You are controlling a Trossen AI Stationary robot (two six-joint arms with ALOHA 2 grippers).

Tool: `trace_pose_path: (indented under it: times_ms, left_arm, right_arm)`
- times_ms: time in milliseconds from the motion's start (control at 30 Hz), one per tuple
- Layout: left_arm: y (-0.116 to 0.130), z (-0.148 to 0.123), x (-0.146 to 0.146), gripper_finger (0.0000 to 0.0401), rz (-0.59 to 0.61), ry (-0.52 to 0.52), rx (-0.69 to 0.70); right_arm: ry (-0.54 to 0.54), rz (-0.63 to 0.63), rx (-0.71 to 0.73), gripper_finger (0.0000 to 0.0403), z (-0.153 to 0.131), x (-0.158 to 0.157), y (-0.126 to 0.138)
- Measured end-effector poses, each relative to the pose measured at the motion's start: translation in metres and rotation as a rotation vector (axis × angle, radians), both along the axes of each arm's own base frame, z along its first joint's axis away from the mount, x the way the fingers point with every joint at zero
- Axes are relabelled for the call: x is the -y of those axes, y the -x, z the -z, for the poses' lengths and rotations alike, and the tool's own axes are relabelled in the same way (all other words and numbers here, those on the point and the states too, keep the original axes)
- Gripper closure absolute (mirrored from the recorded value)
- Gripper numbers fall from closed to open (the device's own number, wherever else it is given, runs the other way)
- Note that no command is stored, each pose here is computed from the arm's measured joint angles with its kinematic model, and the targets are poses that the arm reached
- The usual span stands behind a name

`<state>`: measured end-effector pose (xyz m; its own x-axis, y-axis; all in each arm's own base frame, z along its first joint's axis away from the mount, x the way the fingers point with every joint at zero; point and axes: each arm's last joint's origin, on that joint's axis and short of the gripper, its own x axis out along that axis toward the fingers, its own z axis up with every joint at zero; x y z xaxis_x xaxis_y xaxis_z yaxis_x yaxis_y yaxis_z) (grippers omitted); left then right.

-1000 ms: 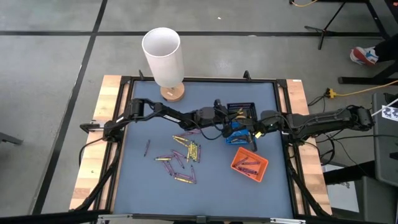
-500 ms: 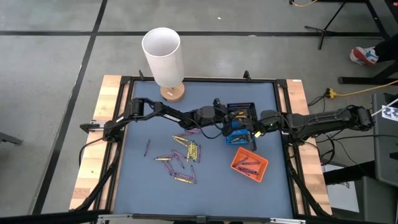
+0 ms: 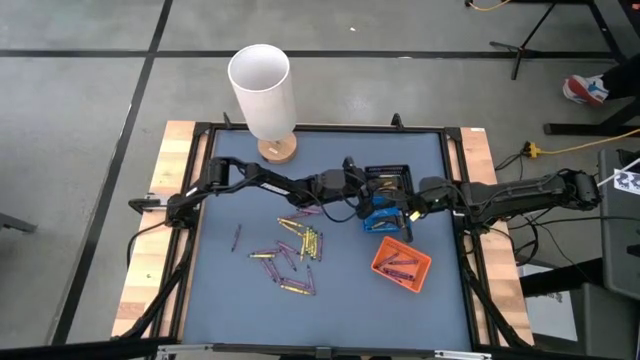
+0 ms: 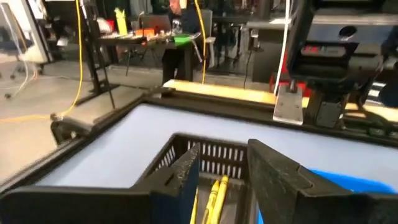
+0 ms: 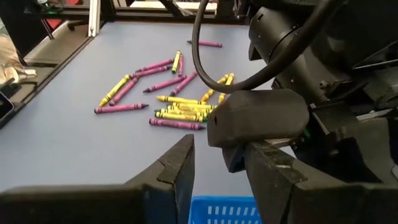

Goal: Sort crayons
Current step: Put the purple crayon into the orange bin

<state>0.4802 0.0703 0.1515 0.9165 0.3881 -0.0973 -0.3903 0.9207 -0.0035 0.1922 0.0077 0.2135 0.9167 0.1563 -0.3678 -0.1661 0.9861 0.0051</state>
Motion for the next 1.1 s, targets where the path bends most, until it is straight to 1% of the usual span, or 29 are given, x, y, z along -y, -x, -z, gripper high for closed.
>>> trace_pose_path:
  times_ms: [100,300,433,600,733,900,1100]
  left_arm:
    - [0.003,-0.011,0.002,0.0280,0.001,-0.002,-0.058]
    - [0.017,-0.036,0.005,0.0279,0.000,-0.036,-0.244]
    - [0.031,-0.049,0.009,0.0279,0.014,-0.021,-0.384]
    - [0.048,-0.057,0.011,0.0279,0.026,0.005,-0.542]
    - [0.058,-0.051,0.014,0.0279,0.044,0.054,-0.671]
    - [0.069,-0.039,0.018,0.0279,0.123,0.157,-0.817]
    - [0.079,-0.024,0.022,0.0280,0.144,0.212,-0.884]
  right_arm:
    - [-0.005,-0.001,0.009,0.0269,-0.001,0.000,0.000]
    - [-0.046,-0.007,-0.001,0.0269,-0.001,-0.001,0.000]
    - [-0.047,-0.006,-0.007,0.0269,0.000,-0.001,0.000]
    - [-0.047,-0.004,-0.014,0.0269,0.001,-0.001,0.000]
    - [-0.046,0.001,-0.018,0.0269,0.001,-0.001,0.000]
    - [-0.045,0.005,-0.019,0.0269,0.002,0.000,0.001]
    - [-0.045,0.005,-0.020,0.0269,0.002,0.000,0.001]
